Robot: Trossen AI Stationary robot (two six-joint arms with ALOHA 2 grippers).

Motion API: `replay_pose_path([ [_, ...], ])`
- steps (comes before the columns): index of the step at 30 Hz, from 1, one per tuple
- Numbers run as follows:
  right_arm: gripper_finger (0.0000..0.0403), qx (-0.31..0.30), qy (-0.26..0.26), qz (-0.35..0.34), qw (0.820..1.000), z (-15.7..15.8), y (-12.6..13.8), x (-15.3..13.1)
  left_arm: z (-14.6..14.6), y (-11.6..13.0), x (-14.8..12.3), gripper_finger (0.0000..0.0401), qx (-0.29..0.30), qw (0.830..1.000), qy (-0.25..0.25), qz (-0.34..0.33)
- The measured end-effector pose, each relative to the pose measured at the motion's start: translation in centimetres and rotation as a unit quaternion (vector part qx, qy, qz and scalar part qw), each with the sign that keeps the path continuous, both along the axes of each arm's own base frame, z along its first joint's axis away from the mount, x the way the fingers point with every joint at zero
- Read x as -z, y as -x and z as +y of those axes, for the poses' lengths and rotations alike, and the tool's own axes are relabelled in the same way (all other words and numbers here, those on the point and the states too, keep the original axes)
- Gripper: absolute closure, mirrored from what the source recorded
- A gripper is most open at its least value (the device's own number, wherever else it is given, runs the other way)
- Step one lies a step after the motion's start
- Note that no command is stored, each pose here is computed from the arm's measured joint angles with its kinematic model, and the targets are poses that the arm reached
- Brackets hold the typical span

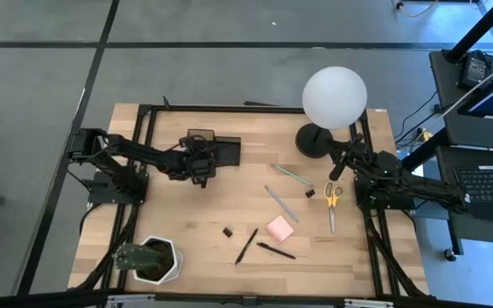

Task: Pick and place office supplies into organizer
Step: Put the top left binder clip into the desk organizer, then put the bottom binder clip into the desk organizer

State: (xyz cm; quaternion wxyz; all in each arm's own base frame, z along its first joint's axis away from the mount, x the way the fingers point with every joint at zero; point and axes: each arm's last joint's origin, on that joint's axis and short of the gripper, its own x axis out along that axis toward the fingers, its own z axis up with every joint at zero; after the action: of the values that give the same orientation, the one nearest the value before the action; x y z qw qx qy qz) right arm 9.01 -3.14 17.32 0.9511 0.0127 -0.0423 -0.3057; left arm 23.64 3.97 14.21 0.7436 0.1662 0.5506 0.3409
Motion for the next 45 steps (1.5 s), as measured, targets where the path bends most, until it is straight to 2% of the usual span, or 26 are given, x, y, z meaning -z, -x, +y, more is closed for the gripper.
replay_pose_path([
  [10,0.0322,0.000,0.000,0.000,1.000,0.0,0.0,0.0,-2.3,-3.1,-3.4,0.0314,0.081,0.996,-0.002,-0.037],
  [12,0.0322,0.000,0.000,0.000,1.000,0.0,0.0,0.0,-2.9,-3.8,-4.1,0.0313,0.104,0.993,0.031,-0.055],
  [14,0.0322,0.000,0.000,0.000,1.000,0.0,0.0,0.0,-3.7,-4.3,-4.6,0.0313,0.139,0.983,0.098,-0.074],
  [15,0.0322,0.000,0.000,0.000,1.000,0.0,0.0,0.0,-4.2,-4.6,-4.9,0.0313,0.160,0.973,0.142,-0.085],
  [17,0.0322,0.000,-0.001,-0.001,1.000,0.0,0.0,0.0,-5.1,-5.1,-5.2,0.0313,0.207,0.943,0.240,-0.105],
  [20,0.0322,0.000,-0.001,-0.001,1.000,0.0,0.0,0.0,-6.6,-5.6,-5.6,0.0313,0.282,0.879,0.360,-0.132],
  [23,0.0322,0.000,-0.001,-0.001,1.000,0.0,0.0,0.0,-8.0,-5.8,-6.0,0.0312,0.355,0.820,0.426,-0.144],
  [25,0.0322,0.000,-0.001,-0.001,1.000,0.0,0.0,0.0,-8.7,-6.0,-6.3,0.0312,0.383,0.799,0.437,-0.156],
  [29,0.0322,-0.001,-0.013,-0.009,1.000,0.0,0.0,0.0,-9.3,-6.5,-6.2,0.0312,0.384,0.794,0.437,-0.174],
  [33,0.0322,-0.002,-0.022,-0.016,1.000,0.0,0.0,0.0,-9.5,-7.5,-4.2,0.0312,0.362,0.798,0.453,-0.164],
  [35,0.0322,-0.002,-0.023,-0.016,1.000,0.0,0.0,0.0,-9.7,-8.1,-3.0,0.0312,0.364,0.786,0.474,-0.156],
  [37,0.0322,-0.003,-0.023,-0.016,1.000,0.0,0.0,0.0,-10.1,-8.6,-2.1,0.0312,0.371,0.764,0.504,-0.156],
  [39,0.0322,-0.003,-0.024,-0.017,1.000,0.0,0.0,0.0,-10.4,-8.8,-1.5,0.0312,0.374,0.752,0.521,-0.151],
  [41,0.0322,-0.003,-0.024,-0.016,1.000,0.0,0.0,0.0,-10.4,-8.9,-1.2,0.0312,0.371,0.752,0.524,-0.147],
  [45,0.0322,-0.003,-0.022,-0.015,1.000,0.0,0.0,0.0,-10.3,-8.9,-1.0,0.0312,0.371,0.765,0.506,-0.146],
])
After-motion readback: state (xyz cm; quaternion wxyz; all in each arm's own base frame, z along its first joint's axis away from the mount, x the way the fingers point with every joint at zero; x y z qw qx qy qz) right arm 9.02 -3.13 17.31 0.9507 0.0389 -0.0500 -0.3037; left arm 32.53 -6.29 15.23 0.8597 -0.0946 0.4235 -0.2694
